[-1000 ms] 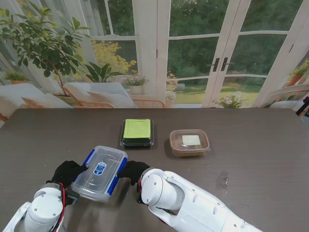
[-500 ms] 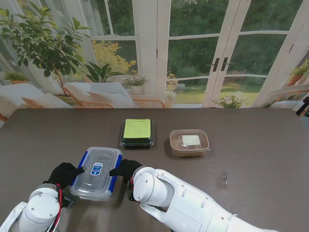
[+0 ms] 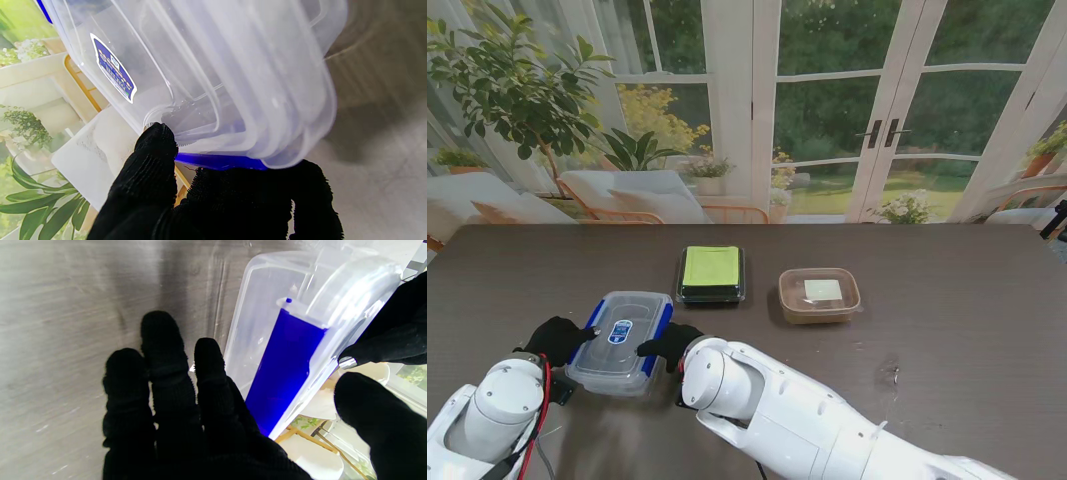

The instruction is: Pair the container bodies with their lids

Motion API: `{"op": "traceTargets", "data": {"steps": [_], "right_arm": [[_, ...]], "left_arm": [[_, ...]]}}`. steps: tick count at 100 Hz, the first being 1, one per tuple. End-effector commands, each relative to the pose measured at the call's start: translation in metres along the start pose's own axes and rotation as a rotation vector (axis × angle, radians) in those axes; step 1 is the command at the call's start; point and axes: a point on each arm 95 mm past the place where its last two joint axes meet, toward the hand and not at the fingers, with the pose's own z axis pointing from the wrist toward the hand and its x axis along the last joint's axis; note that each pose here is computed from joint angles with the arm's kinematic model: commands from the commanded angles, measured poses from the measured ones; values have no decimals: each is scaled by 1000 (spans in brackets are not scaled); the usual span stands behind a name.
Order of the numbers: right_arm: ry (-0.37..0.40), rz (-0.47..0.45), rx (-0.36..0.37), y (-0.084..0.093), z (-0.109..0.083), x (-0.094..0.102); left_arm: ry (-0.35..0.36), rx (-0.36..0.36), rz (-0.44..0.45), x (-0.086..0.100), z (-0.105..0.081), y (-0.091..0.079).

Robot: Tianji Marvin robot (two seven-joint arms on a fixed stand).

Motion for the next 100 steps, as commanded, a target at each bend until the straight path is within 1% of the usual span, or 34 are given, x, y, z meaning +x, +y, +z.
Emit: {"op": "traceTargets", "data": {"steps": [1, 22, 48, 68, 83, 100], "right_arm": [[66, 9, 23, -6, -3, 31], [62, 3, 18, -6, 7, 43], [61, -10, 9, -6, 18, 58], [65, -30, -10, -4, 27, 68], [64, -54, -29, 1, 35, 75], [50, -65, -48, 8, 47, 78]], "left_arm": [[44, -32, -16, 15, 3, -1], [53, -50, -19, 20, 15, -8], [54, -60, -21, 22, 19, -11], [72, -72, -28, 24, 24, -11], [82, -76, -32, 28, 33, -14], [99, -83, -37, 34, 50, -19]]}}
